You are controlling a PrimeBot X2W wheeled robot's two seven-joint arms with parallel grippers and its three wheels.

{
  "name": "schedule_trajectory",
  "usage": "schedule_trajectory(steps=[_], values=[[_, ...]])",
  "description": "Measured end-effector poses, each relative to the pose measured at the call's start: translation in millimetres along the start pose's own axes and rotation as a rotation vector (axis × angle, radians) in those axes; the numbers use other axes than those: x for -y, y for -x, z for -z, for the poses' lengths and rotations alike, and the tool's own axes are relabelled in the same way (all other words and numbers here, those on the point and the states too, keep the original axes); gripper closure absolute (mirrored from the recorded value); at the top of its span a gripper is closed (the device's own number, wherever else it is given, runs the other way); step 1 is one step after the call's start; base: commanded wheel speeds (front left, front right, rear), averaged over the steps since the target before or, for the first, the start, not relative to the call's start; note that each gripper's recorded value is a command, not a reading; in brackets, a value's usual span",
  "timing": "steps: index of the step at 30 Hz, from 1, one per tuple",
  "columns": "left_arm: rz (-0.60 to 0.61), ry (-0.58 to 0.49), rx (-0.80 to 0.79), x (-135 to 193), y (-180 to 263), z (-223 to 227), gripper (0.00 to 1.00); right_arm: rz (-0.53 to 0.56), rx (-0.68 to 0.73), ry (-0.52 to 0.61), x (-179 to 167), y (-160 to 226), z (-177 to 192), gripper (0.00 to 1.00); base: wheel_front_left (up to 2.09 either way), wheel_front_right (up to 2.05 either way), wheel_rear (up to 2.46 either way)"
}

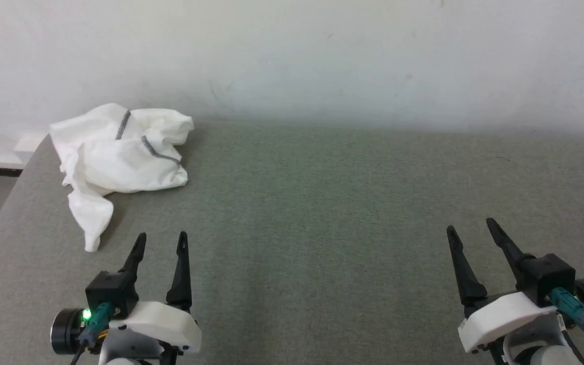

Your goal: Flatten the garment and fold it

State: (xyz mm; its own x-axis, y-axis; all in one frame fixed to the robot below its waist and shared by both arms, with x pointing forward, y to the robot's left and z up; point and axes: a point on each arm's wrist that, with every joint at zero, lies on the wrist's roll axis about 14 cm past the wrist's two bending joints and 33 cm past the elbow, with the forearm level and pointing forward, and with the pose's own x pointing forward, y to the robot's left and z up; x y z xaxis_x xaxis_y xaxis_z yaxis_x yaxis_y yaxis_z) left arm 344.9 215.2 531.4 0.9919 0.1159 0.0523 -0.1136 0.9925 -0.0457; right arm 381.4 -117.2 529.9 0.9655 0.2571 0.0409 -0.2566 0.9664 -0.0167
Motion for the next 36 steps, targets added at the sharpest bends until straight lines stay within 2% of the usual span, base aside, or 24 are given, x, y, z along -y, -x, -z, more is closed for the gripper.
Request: schedule_trajectory(steps=[21, 36], values=[[-0.192, 0.045, 0.036, -62, 34, -4, 0.00, -0.196, 0.028, -0.005, -63, -29, -2, 0.00, 0.00, 0.00, 0.00], [-0.311, 0.077, 0.055, -94, 62, -3, 0.00, -0.324, 0.043, -0.012, -106, -43, -3, 0.00, -0.06, -0.06, -0.06]])
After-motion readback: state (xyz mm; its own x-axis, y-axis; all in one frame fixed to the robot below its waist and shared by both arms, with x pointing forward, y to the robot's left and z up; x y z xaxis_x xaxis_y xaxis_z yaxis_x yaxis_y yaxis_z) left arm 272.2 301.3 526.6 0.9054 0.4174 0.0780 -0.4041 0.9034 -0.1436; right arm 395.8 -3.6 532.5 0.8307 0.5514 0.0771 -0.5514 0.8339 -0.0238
